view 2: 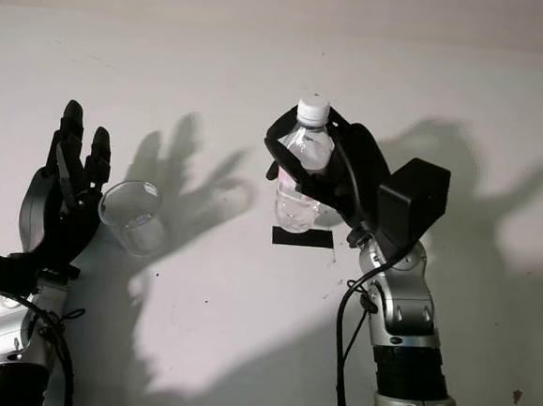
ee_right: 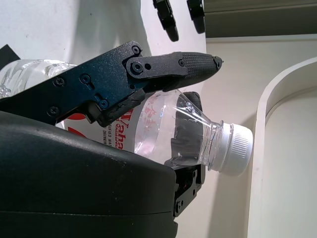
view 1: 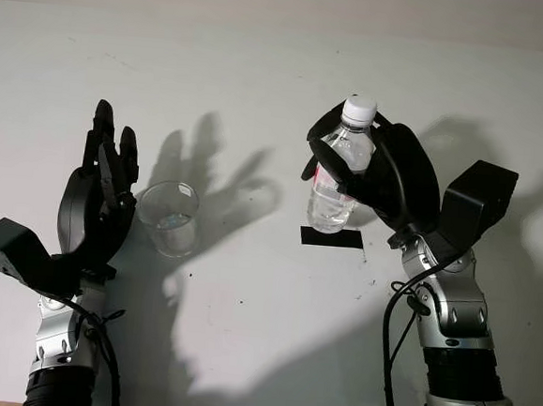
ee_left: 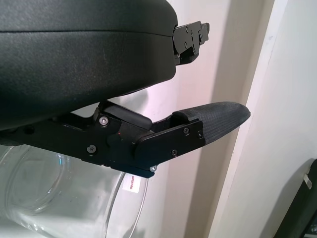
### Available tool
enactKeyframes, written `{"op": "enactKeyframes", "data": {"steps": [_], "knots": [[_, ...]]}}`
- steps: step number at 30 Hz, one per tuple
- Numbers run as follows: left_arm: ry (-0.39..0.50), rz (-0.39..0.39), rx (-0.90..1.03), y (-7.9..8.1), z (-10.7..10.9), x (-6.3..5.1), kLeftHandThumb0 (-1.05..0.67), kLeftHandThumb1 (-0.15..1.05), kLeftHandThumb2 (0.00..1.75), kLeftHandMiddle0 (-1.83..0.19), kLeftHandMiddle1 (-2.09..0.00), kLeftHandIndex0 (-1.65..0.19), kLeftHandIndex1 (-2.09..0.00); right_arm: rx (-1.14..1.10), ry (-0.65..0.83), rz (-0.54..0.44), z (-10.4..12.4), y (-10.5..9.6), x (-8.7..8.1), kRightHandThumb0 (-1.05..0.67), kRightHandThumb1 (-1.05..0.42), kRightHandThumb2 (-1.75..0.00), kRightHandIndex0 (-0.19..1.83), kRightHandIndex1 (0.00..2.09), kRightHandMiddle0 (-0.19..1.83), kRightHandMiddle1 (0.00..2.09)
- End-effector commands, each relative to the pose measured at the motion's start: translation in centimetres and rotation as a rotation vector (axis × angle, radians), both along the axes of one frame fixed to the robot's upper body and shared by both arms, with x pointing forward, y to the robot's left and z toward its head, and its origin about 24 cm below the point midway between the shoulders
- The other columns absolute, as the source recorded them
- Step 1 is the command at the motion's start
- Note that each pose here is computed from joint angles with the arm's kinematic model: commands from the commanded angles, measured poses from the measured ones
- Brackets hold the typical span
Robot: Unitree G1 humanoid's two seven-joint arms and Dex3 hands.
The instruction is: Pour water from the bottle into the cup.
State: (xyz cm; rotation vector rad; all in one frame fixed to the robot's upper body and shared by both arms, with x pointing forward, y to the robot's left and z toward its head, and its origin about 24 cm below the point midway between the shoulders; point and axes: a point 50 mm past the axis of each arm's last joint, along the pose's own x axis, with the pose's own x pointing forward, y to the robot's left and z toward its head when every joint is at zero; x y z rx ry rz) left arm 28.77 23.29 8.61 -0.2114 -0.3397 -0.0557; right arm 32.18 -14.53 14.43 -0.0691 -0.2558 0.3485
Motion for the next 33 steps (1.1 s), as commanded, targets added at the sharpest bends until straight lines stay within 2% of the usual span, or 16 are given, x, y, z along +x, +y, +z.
{"op": "enactKeyframes", "data": {"steps": [1,17,27,29,33], "knots": [[0.016,0.007,0.003,0.5,-0.5,-0.5,-0.76,1.05,0.73,0.19,0.0,0.19,0.0,0.015,0.018,-0.016,-0.3,-0.2,-0.1,-0.41,-1.05,-0.52,1.23,2.09,0.82,2.09],[0.011,0.008,0.009,0.9,-0.4,-0.7,-0.76,1.05,0.74,0.19,0.0,0.19,0.0,0.083,0.065,-0.042,-2.1,-0.4,-0.3,-0.43,-1.05,-0.51,1.21,2.09,0.82,2.09],[0.011,-0.001,-0.002,1.0,-0.5,-0.5,-0.76,1.05,0.73,0.19,0.0,0.19,0.0,0.065,0.044,0.012,-3.1,-0.4,-0.5,-0.47,-1.05,-0.46,1.05,2.09,0.6,2.09],[0.014,-0.006,-0.017,0.9,-0.5,-0.5,-0.75,1.05,0.73,0.19,0.0,0.19,0.0,0.051,0.029,0.02,-3.3,-0.4,-0.5,-0.48,-1.05,-0.44,0.93,2.09,0.47,2.09],[0.01,-0.005,-0.016,0.9,-0.5,-0.5,-0.75,1.05,0.72,0.19,0.0,0.19,0.0,0.057,0.0,0.046,-3.5,-0.4,-0.6,-0.48,-1.05,-0.43,0.8,2.09,0.36,2.09]]}}
